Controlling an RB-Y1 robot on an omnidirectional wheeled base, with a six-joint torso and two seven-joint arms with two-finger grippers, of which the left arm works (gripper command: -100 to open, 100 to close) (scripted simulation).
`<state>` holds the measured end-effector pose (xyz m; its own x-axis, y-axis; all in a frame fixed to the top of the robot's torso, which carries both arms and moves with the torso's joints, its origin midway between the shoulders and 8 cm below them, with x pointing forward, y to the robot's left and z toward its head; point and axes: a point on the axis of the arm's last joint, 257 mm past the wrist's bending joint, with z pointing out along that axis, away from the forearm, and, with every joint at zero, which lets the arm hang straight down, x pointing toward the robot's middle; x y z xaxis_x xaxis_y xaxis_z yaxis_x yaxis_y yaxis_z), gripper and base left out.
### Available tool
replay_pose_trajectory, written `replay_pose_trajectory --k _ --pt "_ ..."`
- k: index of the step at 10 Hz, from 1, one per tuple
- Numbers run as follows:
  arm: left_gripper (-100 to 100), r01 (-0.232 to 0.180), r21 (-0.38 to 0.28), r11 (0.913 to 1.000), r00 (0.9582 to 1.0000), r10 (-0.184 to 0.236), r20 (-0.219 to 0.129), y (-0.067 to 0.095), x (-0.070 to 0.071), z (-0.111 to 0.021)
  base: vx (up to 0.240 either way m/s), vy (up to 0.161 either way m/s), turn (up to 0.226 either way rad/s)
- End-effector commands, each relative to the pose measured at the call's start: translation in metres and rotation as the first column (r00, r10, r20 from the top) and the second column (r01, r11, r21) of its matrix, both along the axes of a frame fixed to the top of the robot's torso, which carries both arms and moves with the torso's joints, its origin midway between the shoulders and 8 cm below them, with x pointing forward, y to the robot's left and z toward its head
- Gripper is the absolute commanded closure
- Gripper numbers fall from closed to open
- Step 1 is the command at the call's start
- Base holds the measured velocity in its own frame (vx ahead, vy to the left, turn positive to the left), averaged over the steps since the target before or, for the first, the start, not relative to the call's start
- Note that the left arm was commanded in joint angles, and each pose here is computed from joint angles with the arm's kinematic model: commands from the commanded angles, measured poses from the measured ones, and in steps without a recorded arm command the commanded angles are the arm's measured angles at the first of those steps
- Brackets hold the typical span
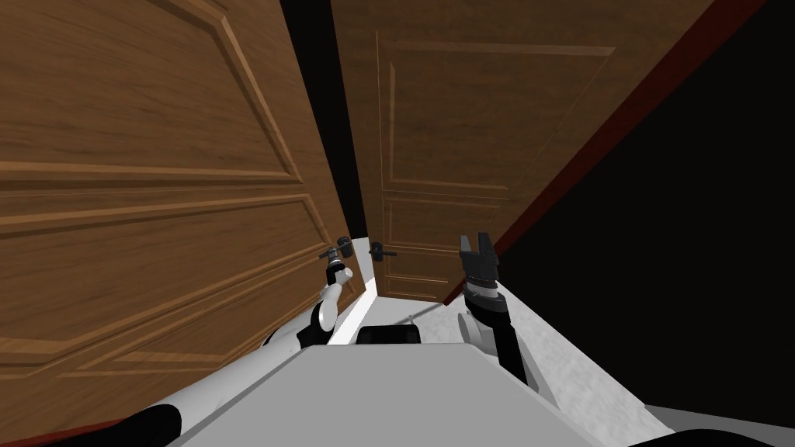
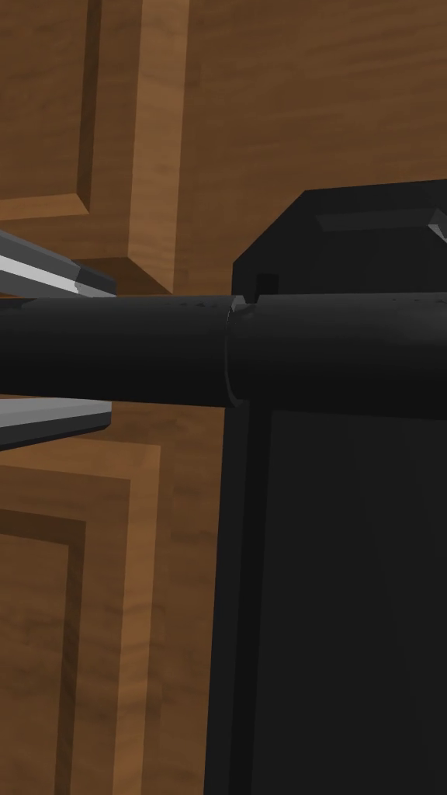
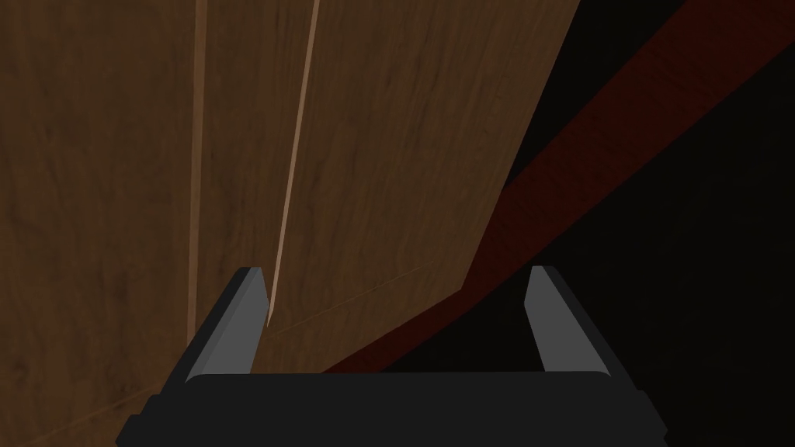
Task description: Push the door open
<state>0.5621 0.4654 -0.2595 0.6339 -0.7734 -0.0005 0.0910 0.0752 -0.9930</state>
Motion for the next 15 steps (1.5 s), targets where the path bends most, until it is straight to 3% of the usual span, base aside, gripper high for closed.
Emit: replay_pose_trajectory --k 1,4,7,11,12,15 --pt "100 -0.036 0.030 0.9989 0.9988 0.035 0.033 0.019 -0.007 0.014 0.000 0.000 0.000" --pt "100 -0.036 0.030 0.9989 0.9988 0.035 0.033 0.019 -0.007 0.014 -0.004 -0.001 0.009" --pt "100 -0.094 0.033 0.9950 0.9945 0.093 0.049 0.032 -0.017 0.019 0.019 0.043 -0.088" --pt "100 -0.094 0.033 0.9950 0.9945 0.093 0.049 0.032 -0.017 0.019 0.011 0.027 -0.008" --pt "100 -0.124 0.033 0.9917 0.9909 0.122 0.056 0.039 -0.023 0.021 0.011 0.024 -0.106" --pt "100 -0.124 0.033 0.9917 0.9909 0.122 0.056 0.039 -0.023 0.021 0.007 0.022 -0.029"
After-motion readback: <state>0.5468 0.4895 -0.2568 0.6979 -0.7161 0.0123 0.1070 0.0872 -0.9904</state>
